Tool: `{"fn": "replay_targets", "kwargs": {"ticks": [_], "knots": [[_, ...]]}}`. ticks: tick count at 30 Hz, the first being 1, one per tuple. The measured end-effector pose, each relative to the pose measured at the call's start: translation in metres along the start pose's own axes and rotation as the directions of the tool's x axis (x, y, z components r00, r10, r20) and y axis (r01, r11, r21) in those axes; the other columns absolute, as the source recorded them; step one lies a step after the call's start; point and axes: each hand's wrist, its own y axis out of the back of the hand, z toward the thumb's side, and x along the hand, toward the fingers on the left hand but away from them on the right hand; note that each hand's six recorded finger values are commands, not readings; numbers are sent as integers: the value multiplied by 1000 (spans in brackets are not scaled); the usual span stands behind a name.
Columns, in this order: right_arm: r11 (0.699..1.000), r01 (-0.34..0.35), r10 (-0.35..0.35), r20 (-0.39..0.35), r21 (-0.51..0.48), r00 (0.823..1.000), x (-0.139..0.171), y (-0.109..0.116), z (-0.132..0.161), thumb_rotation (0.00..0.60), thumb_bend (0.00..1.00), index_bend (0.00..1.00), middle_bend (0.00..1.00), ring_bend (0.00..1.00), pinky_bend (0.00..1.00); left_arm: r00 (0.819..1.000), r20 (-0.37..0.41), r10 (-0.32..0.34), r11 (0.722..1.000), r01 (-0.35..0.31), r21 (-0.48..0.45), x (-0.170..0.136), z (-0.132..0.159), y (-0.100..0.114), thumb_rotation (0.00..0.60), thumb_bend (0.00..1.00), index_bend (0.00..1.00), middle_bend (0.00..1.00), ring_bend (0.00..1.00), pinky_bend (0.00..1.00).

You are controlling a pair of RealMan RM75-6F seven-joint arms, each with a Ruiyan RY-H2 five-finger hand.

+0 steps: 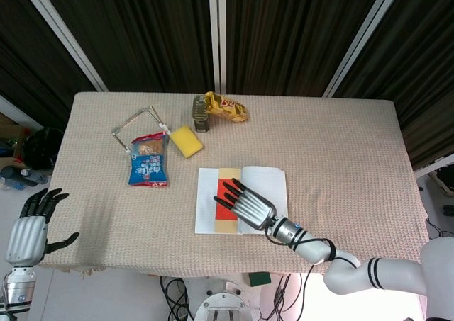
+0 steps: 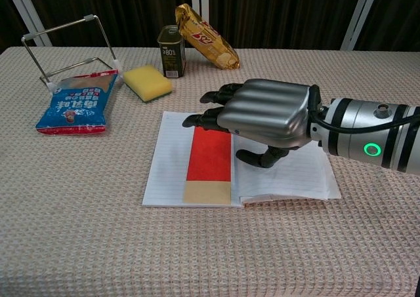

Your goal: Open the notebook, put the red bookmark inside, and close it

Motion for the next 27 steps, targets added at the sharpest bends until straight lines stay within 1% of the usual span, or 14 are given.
{"fn": "replay_targets", "kwargs": {"ticks": [3, 6, 9, 20, 27], "knots": [[995, -16, 17, 5, -98, 1000, -8, -4, 8, 600, 756, 17, 235, 8, 102, 1000, 2, -4, 1000, 4, 2, 0, 1, -1, 600, 0, 220, 153, 82, 115], [987, -27, 28, 4, -159, 1000, -19, -9, 16, 600, 772, 10, 232, 8, 94, 1000, 0, -4, 1000, 4, 5, 0, 0, -1, 600, 0, 220, 154, 82, 115], [983, -30, 31, 3, -184, 1000, -26, -13, 21, 600, 769, 9, 232, 8, 90, 1000, -4, -3, 1000, 3, 4, -1, -1, 0, 600, 0, 220, 153, 82, 115], [984, -34, 38, 18, -178, 999, -28, -25, 18, 600, 758, 8, 231, 7, 82, 1000, 0, -9, 1000, 9, 5, 1, 0, -2, 600, 0, 220, 154, 82, 115], [983, -34, 39, 26, -181, 999, -16, -28, 12, 600, 752, 8, 233, 8, 82, 1000, 0, -10, 1000, 10, 3, 2, 0, -2, 600, 0, 220, 154, 82, 115]]}}
